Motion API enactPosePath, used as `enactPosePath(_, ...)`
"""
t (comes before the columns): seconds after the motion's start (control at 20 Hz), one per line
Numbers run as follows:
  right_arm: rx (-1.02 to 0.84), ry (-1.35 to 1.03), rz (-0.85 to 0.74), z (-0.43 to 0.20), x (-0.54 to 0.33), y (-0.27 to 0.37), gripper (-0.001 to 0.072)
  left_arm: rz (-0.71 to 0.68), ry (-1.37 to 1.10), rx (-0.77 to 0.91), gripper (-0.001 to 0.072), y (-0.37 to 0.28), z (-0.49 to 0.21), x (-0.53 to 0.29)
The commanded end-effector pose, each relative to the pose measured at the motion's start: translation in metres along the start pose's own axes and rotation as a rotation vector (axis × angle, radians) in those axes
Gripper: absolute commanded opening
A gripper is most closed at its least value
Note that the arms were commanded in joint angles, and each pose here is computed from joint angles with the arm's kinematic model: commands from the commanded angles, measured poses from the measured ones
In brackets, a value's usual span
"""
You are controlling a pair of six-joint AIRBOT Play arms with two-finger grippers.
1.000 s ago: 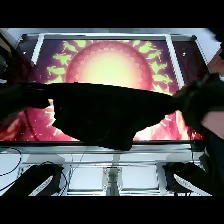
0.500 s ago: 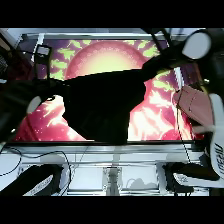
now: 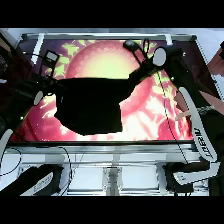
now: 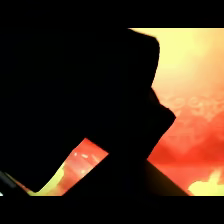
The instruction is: Fold the clothes and pants, and hang the long-sleeved shirts on hangers.
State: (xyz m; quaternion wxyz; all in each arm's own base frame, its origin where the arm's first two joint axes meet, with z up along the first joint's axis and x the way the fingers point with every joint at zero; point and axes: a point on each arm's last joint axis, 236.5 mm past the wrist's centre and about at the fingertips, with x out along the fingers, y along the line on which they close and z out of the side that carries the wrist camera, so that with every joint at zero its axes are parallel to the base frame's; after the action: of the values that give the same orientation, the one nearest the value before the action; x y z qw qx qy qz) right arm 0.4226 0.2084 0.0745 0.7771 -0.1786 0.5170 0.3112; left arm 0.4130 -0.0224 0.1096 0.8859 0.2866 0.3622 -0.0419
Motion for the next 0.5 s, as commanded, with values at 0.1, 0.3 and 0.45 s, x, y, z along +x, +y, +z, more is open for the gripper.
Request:
enactPosePath(0.1, -0.022, 0.171, 0.199, -0.075, 0.045, 0.069, 0.0013, -0.076, 0.152, 0.284, 0.003, -0.022, -0.074, -0.006)
enactPosePath(0.3, -0.036, 0.278, 0.257, -0.119, 0.062, 0.109, 0.0014, -0.135, 0.27, 0.362, 0.003, -0.044, -0.14, -0.017)
enactPosePath(0.45, -0.034, 0.31, 0.306, -0.131, 0.065, 0.136, 0.0014, -0.174, 0.369, 0.366, 0.0031, -0.053, -0.175, -0.03)
